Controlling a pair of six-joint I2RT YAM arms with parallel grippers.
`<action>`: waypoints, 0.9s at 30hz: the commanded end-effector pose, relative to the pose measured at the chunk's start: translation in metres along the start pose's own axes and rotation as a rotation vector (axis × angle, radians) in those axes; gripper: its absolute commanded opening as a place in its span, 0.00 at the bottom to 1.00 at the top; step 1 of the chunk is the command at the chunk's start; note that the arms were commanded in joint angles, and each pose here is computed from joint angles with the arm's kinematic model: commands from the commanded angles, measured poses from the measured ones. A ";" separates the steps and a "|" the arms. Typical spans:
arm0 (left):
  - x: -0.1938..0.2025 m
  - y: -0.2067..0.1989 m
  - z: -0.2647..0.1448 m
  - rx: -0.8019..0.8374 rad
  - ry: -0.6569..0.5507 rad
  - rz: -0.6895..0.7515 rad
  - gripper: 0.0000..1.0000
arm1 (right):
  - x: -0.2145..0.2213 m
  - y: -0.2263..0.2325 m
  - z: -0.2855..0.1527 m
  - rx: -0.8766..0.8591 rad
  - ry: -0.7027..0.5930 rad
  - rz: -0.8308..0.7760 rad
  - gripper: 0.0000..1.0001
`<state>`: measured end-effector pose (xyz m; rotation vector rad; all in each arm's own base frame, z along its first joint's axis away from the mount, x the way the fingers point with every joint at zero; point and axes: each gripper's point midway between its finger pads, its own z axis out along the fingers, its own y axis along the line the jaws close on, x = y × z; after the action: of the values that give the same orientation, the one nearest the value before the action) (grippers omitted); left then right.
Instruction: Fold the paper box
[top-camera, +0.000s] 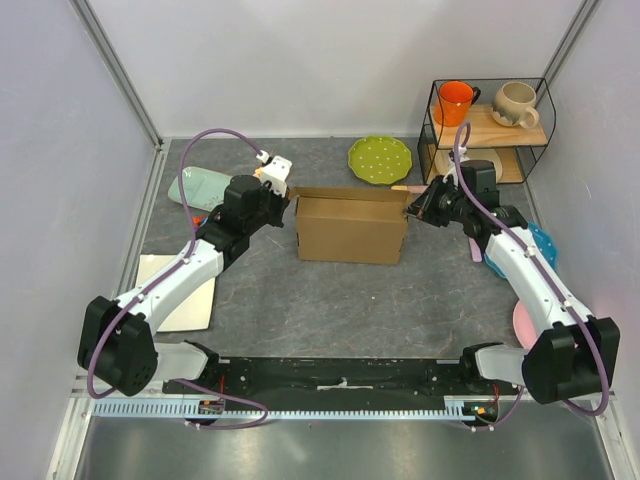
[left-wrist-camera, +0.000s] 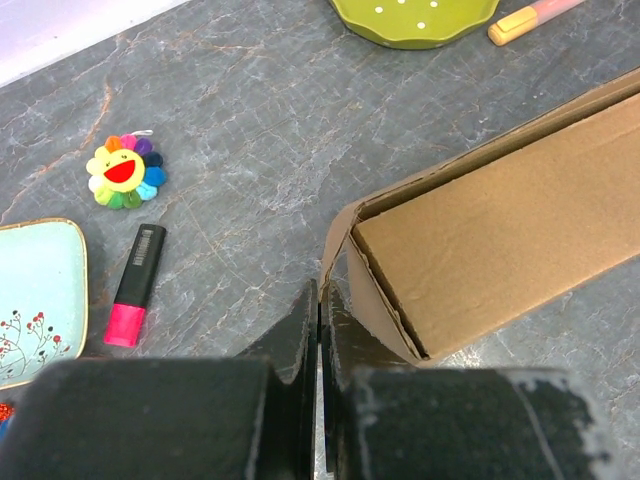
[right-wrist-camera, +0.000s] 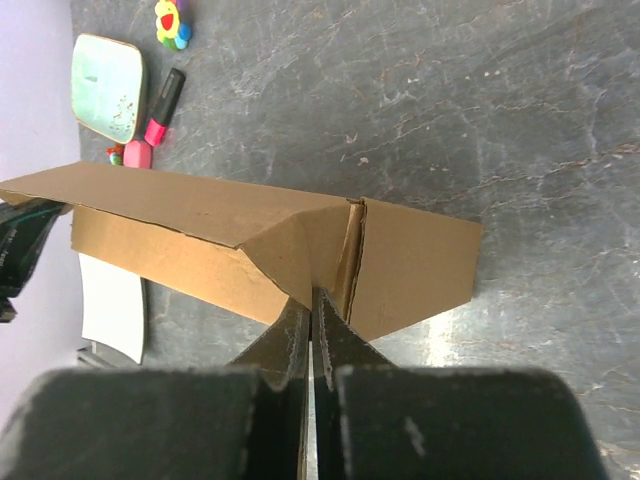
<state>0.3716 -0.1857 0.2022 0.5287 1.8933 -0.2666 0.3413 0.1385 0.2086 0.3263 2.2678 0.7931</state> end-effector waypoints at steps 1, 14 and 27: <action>0.004 0.007 -0.004 -0.029 0.039 -0.001 0.02 | -0.003 -0.029 -0.004 0.139 -0.068 -0.109 0.00; -0.008 -0.001 -0.006 0.016 0.049 -0.046 0.02 | -0.007 -0.027 -0.012 0.228 -0.115 -0.223 0.00; -0.040 -0.045 -0.013 0.225 0.083 -0.258 0.02 | -0.004 -0.032 -0.009 0.270 -0.117 -0.252 0.00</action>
<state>0.3533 -0.2100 0.2169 0.5245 2.0179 -0.4746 0.3424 0.1227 0.2064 0.1986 2.2086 0.4535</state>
